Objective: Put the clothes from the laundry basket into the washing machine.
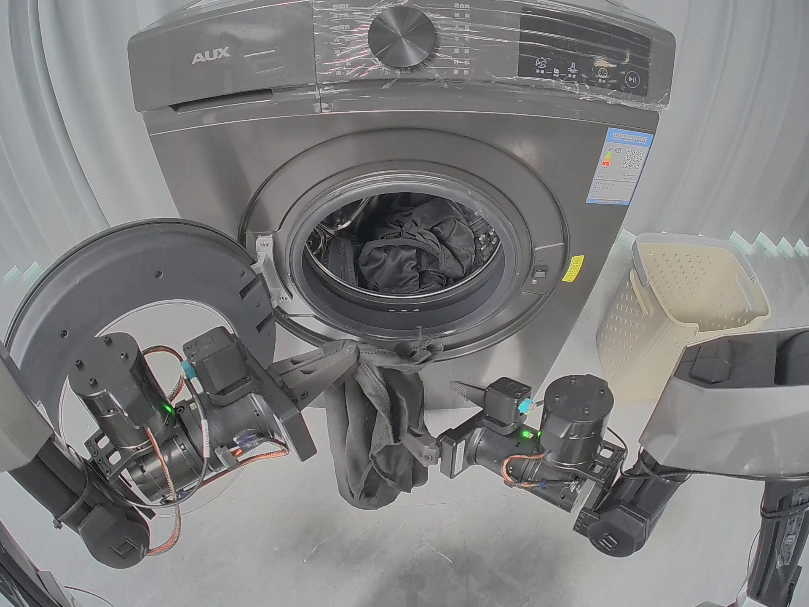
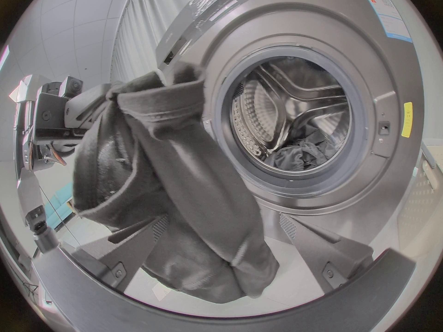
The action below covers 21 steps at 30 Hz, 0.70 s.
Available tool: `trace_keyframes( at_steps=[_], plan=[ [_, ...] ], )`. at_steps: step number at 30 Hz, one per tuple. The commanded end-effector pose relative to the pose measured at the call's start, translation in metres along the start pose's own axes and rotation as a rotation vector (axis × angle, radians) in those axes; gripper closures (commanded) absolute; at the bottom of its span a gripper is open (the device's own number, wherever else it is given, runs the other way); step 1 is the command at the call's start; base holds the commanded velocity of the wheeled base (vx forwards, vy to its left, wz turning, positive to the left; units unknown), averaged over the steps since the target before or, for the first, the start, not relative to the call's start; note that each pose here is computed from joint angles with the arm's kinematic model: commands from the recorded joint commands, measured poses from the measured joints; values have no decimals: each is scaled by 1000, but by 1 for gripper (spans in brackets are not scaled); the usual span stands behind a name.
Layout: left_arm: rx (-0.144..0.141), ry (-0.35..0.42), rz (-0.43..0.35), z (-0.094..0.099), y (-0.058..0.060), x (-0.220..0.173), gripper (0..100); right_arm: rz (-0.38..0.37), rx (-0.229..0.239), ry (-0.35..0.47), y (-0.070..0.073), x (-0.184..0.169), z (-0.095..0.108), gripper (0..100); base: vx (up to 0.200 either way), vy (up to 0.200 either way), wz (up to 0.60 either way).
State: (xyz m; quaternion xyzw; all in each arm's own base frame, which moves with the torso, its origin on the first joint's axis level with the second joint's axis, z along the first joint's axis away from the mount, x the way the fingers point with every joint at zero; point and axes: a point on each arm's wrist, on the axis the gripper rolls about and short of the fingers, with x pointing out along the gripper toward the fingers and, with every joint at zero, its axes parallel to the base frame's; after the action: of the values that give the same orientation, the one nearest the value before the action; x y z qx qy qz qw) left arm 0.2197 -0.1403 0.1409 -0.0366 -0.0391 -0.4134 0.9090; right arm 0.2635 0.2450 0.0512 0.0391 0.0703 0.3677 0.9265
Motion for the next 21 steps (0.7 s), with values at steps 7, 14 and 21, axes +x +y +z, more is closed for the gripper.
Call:
trace_keyframes(
  at_steps=[7, 14, 21],
  plan=[
    [0, -2, -3, 1, 0, -1, 100, -97, 4, -34, -37, -1, 12, 0, 0, 0, 0],
    [-1, 1, -3, 0, -1, -1, 100, -41, -7, -49, -37, 8, 11, 0, 0, 0, 0],
    [-1, 1, -1, 0, 0, -1, 100, 49, -17, -34, -18, 5, 5, 0, 0, 0, 0]
  ],
)
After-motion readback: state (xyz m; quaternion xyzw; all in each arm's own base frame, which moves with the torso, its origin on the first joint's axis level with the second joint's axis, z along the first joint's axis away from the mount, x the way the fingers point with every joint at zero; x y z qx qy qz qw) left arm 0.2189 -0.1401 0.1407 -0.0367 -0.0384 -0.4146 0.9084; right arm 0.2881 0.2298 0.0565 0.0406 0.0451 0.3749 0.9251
